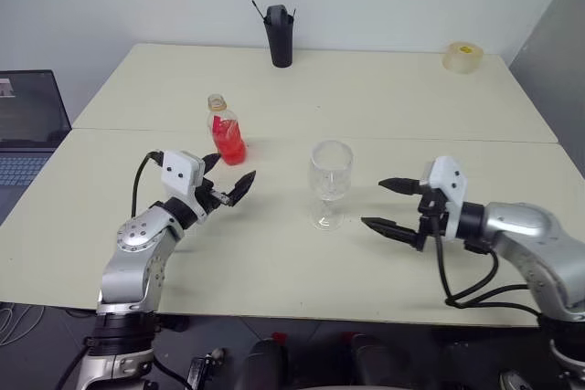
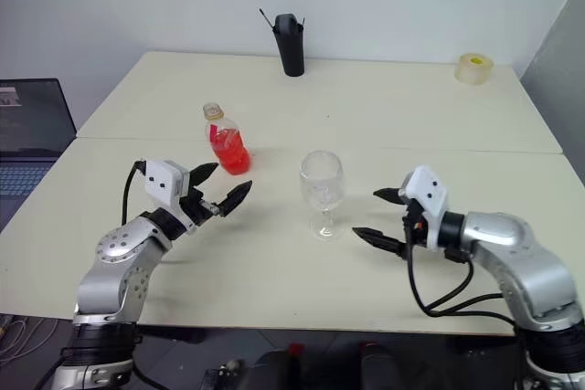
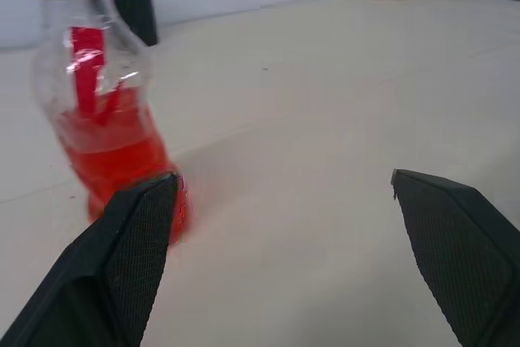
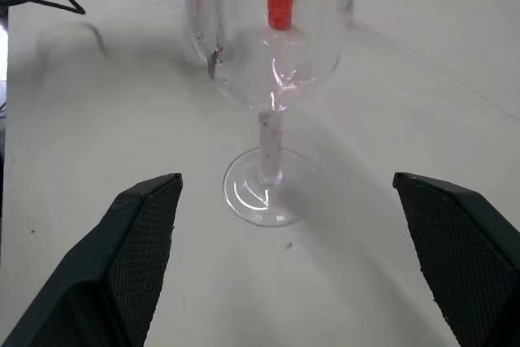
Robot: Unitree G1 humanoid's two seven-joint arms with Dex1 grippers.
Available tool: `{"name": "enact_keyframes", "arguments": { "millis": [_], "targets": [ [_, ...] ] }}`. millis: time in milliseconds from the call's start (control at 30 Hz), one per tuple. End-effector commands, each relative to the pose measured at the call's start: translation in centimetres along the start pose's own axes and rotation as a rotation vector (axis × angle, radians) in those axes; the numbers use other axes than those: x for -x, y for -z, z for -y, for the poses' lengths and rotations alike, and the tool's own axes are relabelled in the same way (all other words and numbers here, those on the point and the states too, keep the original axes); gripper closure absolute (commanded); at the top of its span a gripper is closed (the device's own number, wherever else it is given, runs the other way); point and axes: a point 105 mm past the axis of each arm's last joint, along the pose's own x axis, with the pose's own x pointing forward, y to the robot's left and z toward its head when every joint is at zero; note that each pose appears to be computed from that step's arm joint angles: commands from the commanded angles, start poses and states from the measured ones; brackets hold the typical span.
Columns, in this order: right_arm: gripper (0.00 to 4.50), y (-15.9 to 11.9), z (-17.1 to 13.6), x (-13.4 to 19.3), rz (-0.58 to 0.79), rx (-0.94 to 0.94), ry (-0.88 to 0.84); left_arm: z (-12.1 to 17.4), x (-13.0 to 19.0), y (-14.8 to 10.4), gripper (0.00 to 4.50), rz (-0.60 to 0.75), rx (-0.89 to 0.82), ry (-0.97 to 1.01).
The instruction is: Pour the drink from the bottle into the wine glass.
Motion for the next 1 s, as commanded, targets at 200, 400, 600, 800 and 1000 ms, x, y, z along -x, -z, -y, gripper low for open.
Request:
{"name": "enact_keyframes", "arguments": {
  "millis": [200,400,600,800,1000],
  "targets": [
    [0.05,-9.8,-0.2,2.2,0.219,0.154,-0.029,-1.9,-1.2,-0.3,0.0,0.046,-0.028,-0.228],
    [0.05,-10.7,-1.5,1.6,0.228,0.166,-0.071,-1.8,-1.9,-0.3,0.0,0.053,-0.024,-0.278],
    [0.05,-10.1,-1.0,1.3,0.183,0.15,-0.047,-2.3,-3.2,-0.1,0.0,0.035,-0.036,-0.31],
    [0.05,-10.5,-1.2,1.1,0.189,0.154,-0.053,-2.5,-4.8,0.3,0.0,0.013,-0.045,-0.311],
    [0.05,-10.5,-1.5,0.7,0.186,0.163,-0.059,-2.8,-6.1,0.6,0.0,0.004,-0.058,-0.308]
  ]
}}
